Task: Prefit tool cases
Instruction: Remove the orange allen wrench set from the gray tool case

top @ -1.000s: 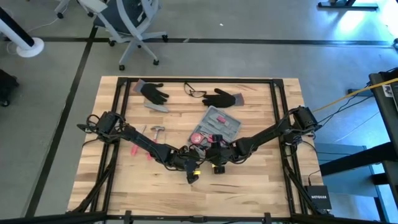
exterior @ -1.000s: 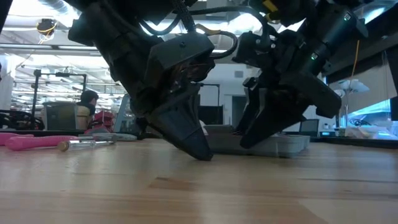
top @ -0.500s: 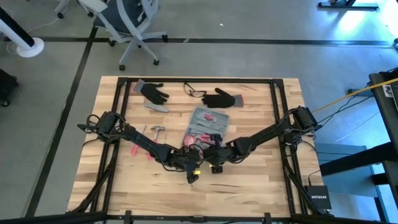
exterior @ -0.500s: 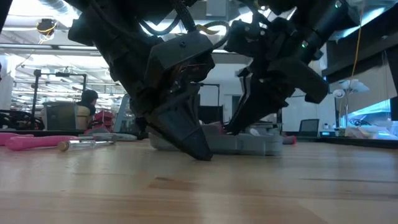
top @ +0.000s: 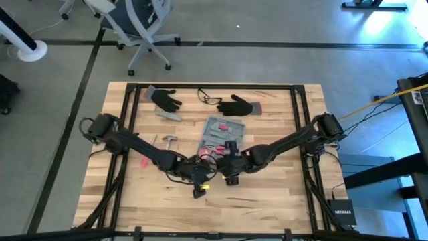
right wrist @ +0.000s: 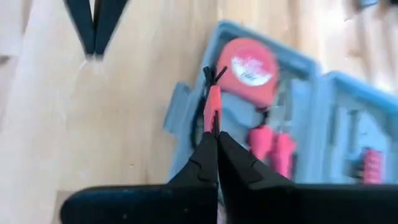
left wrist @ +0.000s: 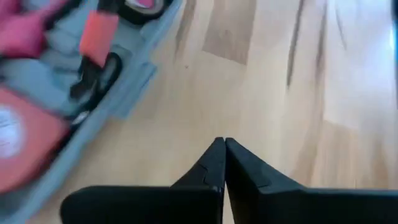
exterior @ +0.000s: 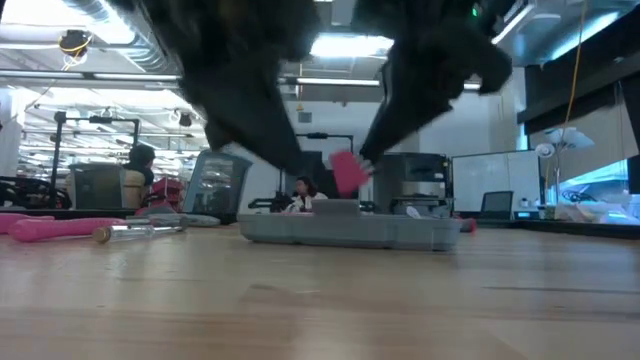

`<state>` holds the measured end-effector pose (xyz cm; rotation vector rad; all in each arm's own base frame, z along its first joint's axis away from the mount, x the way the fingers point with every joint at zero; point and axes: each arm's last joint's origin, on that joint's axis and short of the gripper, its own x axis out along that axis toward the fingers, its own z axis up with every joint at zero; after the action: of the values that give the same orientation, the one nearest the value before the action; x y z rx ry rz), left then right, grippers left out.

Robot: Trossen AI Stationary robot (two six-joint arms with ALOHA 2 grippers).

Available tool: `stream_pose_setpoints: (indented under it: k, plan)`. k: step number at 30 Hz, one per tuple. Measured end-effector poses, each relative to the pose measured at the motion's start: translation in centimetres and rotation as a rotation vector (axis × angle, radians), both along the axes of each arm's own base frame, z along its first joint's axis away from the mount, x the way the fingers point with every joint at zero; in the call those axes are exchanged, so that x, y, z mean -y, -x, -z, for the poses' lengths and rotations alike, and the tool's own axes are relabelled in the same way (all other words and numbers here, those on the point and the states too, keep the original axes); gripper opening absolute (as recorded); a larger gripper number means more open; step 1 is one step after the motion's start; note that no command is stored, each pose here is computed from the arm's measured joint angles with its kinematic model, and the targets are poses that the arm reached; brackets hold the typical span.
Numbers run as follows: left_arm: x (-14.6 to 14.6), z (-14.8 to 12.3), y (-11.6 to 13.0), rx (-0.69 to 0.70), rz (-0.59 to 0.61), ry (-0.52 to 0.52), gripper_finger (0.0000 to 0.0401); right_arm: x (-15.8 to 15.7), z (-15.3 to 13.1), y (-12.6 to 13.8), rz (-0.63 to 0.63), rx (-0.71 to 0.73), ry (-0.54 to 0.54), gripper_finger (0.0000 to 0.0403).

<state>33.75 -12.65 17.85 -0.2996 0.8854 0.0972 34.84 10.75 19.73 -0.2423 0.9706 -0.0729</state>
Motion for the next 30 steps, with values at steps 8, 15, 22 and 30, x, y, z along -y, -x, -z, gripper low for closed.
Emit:
stream_pose_setpoints:
  k: [8, 15, 22, 30]
  plan:
    - [-0.9, -6.0, 6.0, -0.029, -0.062, -0.22, 0.0, 1.2, -2.6, 0.4, 0.129, 0.087, -0.099, 0.0]
    - [-2.5, -9.1, 11.9, -0.036, -0.278, -0.308, 0.0, 2.0, -2.6, -1.6, 0.315, 0.229, -0.405, 0.0]
    - [-3.5, -9.8, 14.9, -0.074, -0.342, -0.293, 0.0, 1.8, -2.4, -3.4, 0.326, 0.335, -0.609, 0.0]
    - [-3.9, -9.6, 15.2, -0.004, -0.43, -0.33, 0.0, 1.9, -4.0, -5.4, 0.434, 0.444, -0.825, 0.0]
